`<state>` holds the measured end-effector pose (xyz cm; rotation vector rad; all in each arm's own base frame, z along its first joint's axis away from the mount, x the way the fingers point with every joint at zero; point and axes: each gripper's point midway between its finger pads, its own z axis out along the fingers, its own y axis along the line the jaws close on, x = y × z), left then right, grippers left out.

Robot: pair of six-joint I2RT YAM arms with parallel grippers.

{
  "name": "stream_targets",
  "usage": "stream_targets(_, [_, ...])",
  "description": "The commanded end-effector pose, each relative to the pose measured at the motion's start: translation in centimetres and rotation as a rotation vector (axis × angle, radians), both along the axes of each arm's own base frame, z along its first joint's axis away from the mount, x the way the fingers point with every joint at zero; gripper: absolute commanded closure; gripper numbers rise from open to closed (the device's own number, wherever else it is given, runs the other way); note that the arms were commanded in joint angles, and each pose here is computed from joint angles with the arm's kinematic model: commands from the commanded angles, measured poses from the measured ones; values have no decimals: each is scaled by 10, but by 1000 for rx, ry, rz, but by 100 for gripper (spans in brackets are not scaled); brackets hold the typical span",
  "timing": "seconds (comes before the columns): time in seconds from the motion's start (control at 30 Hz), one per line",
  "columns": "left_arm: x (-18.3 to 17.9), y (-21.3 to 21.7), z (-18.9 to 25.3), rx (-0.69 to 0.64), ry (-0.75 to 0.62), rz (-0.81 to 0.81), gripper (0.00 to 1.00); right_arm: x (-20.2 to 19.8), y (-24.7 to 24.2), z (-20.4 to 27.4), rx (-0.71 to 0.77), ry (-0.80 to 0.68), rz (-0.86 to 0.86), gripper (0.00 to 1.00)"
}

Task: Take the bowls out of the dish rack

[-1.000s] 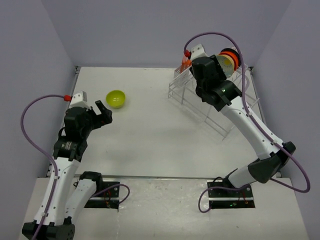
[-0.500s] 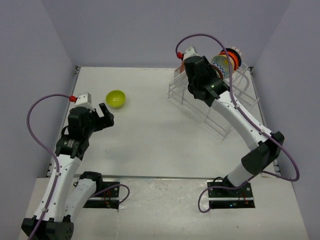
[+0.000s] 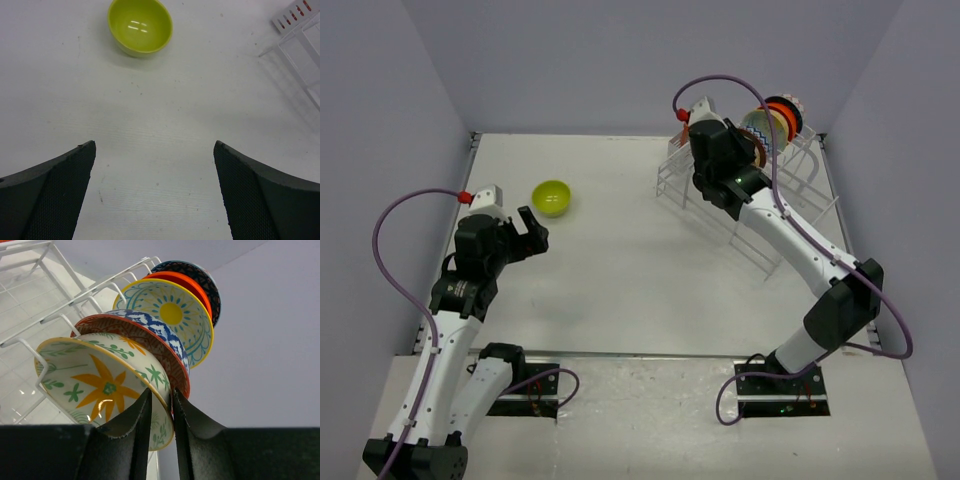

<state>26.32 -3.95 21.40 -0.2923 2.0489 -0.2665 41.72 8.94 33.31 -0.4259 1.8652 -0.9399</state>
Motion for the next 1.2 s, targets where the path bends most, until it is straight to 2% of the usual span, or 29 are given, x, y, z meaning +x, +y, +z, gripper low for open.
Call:
stream_targets(0.0, [5, -3, 13, 16, -57, -34, 0, 1, -1, 8, 17, -58, -2, 76])
stream_targets(0.3, [6, -3, 12, 17, -54, -33, 0, -4, -7, 23, 25, -136, -8, 90])
stream_targets(0.5, [6, -3, 12, 18, -51, -31, 0, -9, -8, 28, 33, -152, -3, 95])
stream_targets(0.57, [6, -3, 11, 17, -51, -31, 0, -10, -9, 32, 32, -166, -3, 100])
stream_targets(1.17, [7, 0, 13, 16, -56, -21, 0, -37, 2, 75, 60, -273, 68, 100])
